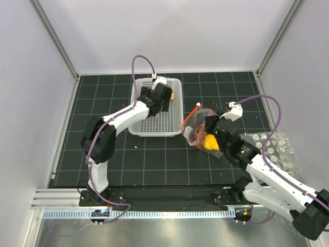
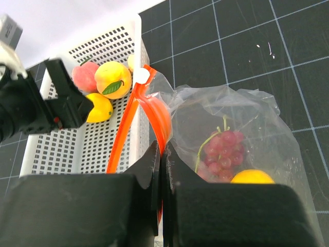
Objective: Place the food in the zip-top bag and seal the zipper
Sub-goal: Pick up the fake fruit from the bin.
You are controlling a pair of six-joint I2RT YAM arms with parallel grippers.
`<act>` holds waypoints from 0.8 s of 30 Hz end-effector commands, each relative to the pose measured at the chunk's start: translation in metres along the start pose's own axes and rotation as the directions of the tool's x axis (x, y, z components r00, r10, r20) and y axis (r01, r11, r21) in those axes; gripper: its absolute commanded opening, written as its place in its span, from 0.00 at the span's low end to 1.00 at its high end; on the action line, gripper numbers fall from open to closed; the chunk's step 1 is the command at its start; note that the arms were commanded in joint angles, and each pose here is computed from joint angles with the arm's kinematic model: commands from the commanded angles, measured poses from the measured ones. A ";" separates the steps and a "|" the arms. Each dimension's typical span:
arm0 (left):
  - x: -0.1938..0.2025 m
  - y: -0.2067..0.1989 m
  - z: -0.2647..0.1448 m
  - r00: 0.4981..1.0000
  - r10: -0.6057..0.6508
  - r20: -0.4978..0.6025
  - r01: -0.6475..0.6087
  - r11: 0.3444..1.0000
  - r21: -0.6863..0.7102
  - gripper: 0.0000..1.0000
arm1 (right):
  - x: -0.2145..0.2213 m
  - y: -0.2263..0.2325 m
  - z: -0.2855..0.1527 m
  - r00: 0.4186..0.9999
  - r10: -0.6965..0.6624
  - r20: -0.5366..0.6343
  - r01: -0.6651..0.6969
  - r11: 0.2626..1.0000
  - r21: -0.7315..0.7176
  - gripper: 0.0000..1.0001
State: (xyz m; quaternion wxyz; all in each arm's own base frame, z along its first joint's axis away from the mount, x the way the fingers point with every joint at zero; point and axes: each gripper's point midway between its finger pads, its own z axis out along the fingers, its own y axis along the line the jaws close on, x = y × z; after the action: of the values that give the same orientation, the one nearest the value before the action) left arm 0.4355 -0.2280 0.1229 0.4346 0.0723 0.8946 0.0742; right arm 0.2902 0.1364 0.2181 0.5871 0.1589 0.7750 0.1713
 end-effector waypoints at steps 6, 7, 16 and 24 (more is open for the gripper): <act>-0.051 0.002 0.009 0.936 -0.341 0.085 0.346 0.937 -0.051 1.00 | -0.024 0.015 -0.001 0.998 0.027 0.063 -0.025 0.999 -0.036 0.01; -0.059 0.009 0.012 0.915 -0.387 0.109 0.396 0.915 -0.078 1.00 | -0.025 0.015 -0.002 0.997 0.031 0.067 -0.028 0.999 -0.039 0.01; -0.012 0.026 0.047 0.714 -0.700 -0.002 0.687 0.703 -0.184 0.98 | -0.020 0.018 0.001 0.998 0.029 0.051 -0.027 0.999 -0.046 0.01; 0.022 0.017 0.085 0.735 -0.672 -0.091 0.630 0.726 -0.277 0.92 | -0.021 0.019 -0.001 0.998 0.034 0.051 -0.031 0.998 -0.055 0.01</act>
State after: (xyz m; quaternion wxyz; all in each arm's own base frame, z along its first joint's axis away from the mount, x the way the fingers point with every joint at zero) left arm 0.4889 -0.1939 0.0575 0.3649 -0.2888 0.8848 0.0240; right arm 0.2904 0.1401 0.2171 0.5845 0.1518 0.7774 0.1760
